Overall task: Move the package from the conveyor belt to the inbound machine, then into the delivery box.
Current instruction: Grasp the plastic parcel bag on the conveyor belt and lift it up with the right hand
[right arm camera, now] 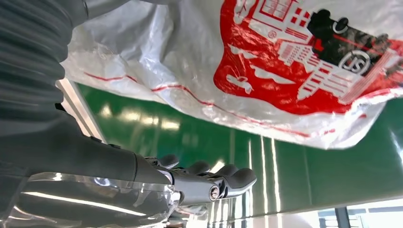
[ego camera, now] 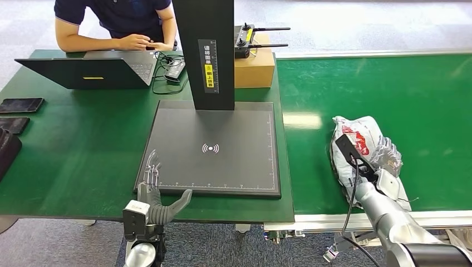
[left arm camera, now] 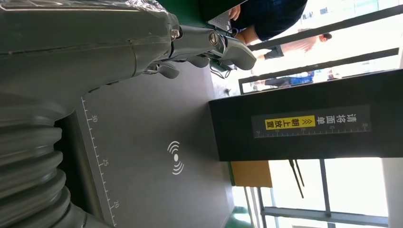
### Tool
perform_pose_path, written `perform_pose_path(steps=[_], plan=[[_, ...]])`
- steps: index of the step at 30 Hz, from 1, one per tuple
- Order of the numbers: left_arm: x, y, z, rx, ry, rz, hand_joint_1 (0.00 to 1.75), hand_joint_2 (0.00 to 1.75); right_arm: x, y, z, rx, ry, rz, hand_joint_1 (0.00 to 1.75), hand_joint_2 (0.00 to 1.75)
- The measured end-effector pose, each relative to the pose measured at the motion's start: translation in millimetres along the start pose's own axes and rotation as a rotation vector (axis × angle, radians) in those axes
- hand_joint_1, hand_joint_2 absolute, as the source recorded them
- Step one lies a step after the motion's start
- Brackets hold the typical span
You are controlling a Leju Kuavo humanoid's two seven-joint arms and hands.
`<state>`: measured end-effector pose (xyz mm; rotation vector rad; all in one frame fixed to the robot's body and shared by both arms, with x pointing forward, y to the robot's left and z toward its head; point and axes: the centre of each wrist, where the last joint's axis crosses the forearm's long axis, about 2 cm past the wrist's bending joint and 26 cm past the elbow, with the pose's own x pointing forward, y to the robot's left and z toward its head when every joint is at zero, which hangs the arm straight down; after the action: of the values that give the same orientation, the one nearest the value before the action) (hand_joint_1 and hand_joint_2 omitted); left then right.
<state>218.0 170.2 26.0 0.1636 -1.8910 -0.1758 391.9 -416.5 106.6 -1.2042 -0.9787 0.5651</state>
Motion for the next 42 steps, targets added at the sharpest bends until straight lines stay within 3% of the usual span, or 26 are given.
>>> perform_pose_path(steps=[11, 26, 27, 28, 31, 32, 34, 42], plan=[[0.5, -0.4, -0.7, 0.002, -0.005, -0.012, 0.00, 1.75, 2.7, 27.5, 21.1, 0.073, 0.017, -0.021, 0.00, 1.75], [0.6, -0.3, -1.3, 0.003, -0.006, -0.013, 0.00, 1.75, 5.7, 36.3, 28.5, 0.095, 0.036, -0.044, 0.00, 1.75], [0.6, -0.3, -1.3, 0.003, -0.006, -0.013, 0.00, 1.75, 5.8, 36.4, 28.6, 0.096, 0.040, -0.046, 0.04, 1.75], [0.6, -0.3, -1.3, 0.003, -0.006, -0.013, 0.00, 1.75, 5.9, 36.5, 28.7, 0.098, 0.043, -0.047, 0.21, 1.75], [0.6, -0.3, -1.3, 0.003, -0.006, -0.013, 0.00, 1.75, 5.7, 37.2, 29.2, 0.108, 0.048, -0.048, 1.19, 1.75], [0.6, -0.3, -1.3, 0.003, -0.006, -0.013, 0.00, 1.75, 5.3, 37.8, 29.7, 0.111, 0.049, -0.047, 1.37, 1.75], [0.6, -0.3, -1.3, 0.002, -0.006, -0.012, 0.00, 1.75, 4.3, 39.3, 31.0, 0.115, 0.048, -0.041, 1.44, 1.75], [0.6, -0.5, -2.4, -0.006, -0.008, -0.007, 0.00, 1.75, 4.5, 43.4, 34.9, 0.103, 0.035, -0.023, 1.42, 1.75]])
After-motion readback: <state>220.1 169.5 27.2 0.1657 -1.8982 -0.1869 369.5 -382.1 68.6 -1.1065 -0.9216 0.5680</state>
